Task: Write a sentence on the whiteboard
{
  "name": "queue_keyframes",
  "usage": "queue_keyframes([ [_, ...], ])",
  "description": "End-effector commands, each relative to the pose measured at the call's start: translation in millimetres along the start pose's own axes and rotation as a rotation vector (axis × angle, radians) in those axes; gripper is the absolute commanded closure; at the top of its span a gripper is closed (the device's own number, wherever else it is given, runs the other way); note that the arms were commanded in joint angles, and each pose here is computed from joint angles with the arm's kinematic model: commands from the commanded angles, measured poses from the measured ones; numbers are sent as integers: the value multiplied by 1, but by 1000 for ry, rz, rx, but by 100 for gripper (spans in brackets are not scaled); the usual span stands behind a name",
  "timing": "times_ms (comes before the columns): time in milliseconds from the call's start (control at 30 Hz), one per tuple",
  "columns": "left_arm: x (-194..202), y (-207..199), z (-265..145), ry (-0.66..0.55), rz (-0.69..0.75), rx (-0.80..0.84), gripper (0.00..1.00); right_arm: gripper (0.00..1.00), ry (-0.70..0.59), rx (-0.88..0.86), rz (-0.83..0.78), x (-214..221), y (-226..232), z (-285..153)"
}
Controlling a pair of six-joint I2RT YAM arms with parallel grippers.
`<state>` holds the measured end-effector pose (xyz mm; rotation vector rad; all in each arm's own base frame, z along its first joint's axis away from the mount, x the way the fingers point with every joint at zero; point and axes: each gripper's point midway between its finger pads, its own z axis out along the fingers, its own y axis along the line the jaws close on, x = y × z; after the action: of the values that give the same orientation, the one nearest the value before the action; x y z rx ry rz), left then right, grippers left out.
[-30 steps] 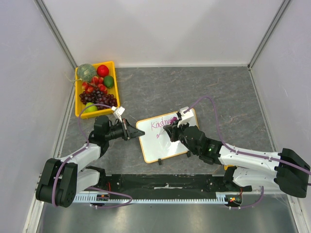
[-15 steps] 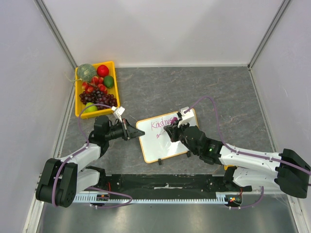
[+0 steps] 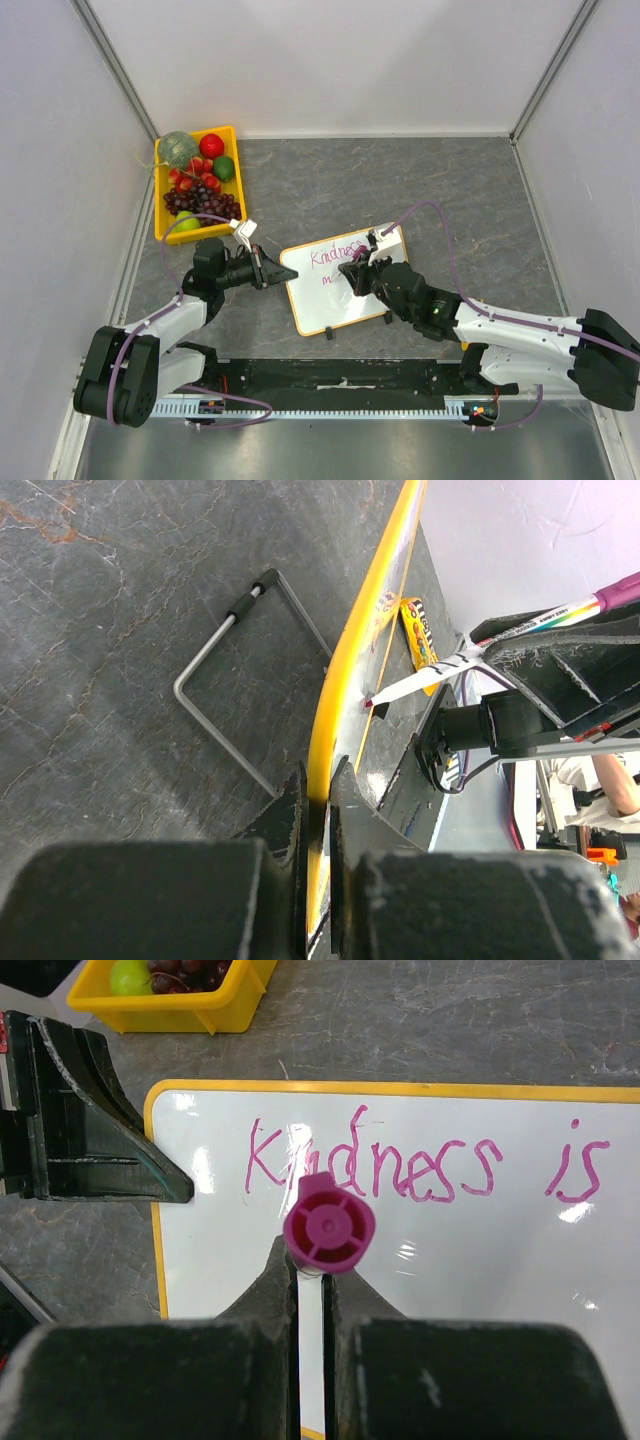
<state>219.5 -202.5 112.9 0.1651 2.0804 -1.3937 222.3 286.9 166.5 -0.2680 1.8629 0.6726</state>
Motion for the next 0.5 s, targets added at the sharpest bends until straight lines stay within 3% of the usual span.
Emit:
queue_keyframes([
  [0, 14, 29, -1, 22, -11, -128, 98, 100, 7, 28, -20, 0, -8, -5],
  [233, 14, 30, -1, 21, -9, -131, 98, 100, -62, -76, 6, -38, 19, -13],
  [467, 14, 29, -1, 18, -7, -129, 98, 100, -95, -46, 10, -56, 16, -12],
])
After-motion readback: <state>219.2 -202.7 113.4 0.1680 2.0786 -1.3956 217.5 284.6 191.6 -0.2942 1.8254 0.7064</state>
